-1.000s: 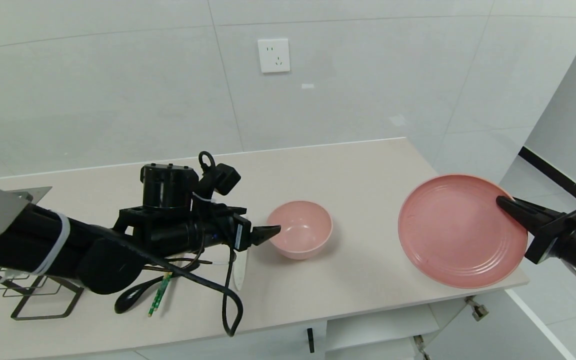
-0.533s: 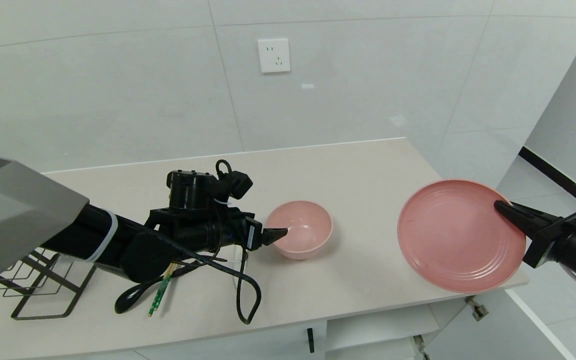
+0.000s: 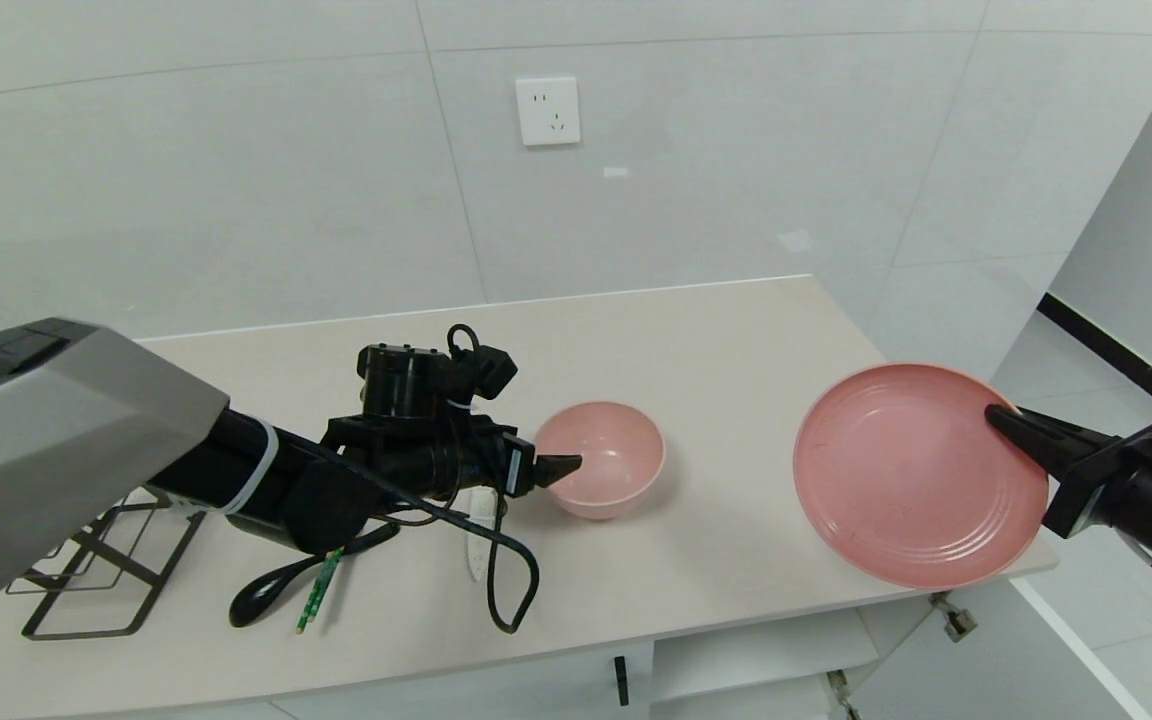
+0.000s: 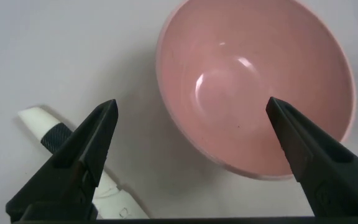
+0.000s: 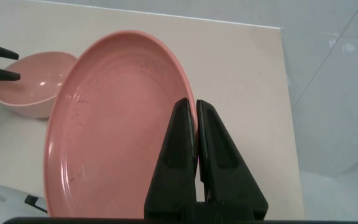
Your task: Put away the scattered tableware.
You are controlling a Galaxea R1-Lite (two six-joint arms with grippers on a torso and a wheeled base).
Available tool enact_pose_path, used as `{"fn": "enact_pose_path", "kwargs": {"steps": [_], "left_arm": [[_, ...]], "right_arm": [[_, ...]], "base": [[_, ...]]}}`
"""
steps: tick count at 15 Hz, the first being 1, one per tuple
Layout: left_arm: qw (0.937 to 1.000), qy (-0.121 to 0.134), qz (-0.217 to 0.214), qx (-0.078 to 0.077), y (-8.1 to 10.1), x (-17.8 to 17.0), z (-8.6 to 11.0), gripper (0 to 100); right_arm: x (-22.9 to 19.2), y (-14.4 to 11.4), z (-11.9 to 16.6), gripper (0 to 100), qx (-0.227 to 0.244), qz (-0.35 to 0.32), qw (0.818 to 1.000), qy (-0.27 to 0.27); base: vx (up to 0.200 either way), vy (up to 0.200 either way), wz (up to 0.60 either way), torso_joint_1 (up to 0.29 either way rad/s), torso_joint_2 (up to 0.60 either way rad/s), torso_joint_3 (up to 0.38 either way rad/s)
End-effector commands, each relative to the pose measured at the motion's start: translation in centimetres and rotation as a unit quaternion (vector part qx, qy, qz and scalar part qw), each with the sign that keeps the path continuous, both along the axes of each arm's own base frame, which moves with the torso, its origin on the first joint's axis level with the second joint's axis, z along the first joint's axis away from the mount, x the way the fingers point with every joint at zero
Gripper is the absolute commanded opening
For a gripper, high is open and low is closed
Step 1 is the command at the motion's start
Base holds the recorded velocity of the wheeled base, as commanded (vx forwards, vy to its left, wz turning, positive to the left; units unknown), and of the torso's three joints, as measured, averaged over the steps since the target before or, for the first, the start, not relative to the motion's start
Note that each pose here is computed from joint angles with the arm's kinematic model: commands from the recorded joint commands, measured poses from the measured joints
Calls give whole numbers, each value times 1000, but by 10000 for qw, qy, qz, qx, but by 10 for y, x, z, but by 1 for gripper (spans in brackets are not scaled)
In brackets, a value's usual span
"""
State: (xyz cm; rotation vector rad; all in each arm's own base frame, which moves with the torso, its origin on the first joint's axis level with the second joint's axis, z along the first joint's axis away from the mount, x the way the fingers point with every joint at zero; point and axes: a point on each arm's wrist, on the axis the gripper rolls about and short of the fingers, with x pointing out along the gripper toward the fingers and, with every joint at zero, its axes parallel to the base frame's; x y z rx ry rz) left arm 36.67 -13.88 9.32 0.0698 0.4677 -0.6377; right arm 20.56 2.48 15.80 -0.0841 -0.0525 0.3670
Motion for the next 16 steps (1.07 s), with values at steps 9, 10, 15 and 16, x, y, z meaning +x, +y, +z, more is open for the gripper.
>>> {"fn": "enact_pose_path", "kwargs": {"steps": [9, 10, 15, 16], "left_arm": [[10000, 67, -9, 34, -7, 19, -19, 100], [10000, 89, -9, 41, -8, 20, -21, 100], [9998, 128, -116, 30, -14, 19, -36, 0], [9998, 128, -123, 30, -15, 19, -36, 0]], "right_arm": [[1, 0, -1, 0, -9, 5, 10000, 31], [1, 0, -1, 0, -30, -4, 10000, 15], [1, 0, -1, 0, -30, 4, 10000, 15], [1, 0, -1, 0, -30, 4, 10000, 8]], "base": [[0, 0, 0, 0, 0, 0], [0, 0, 0, 0, 0, 0], [0, 0, 0, 0, 0, 0], [0, 0, 0, 0, 0, 0]]}}
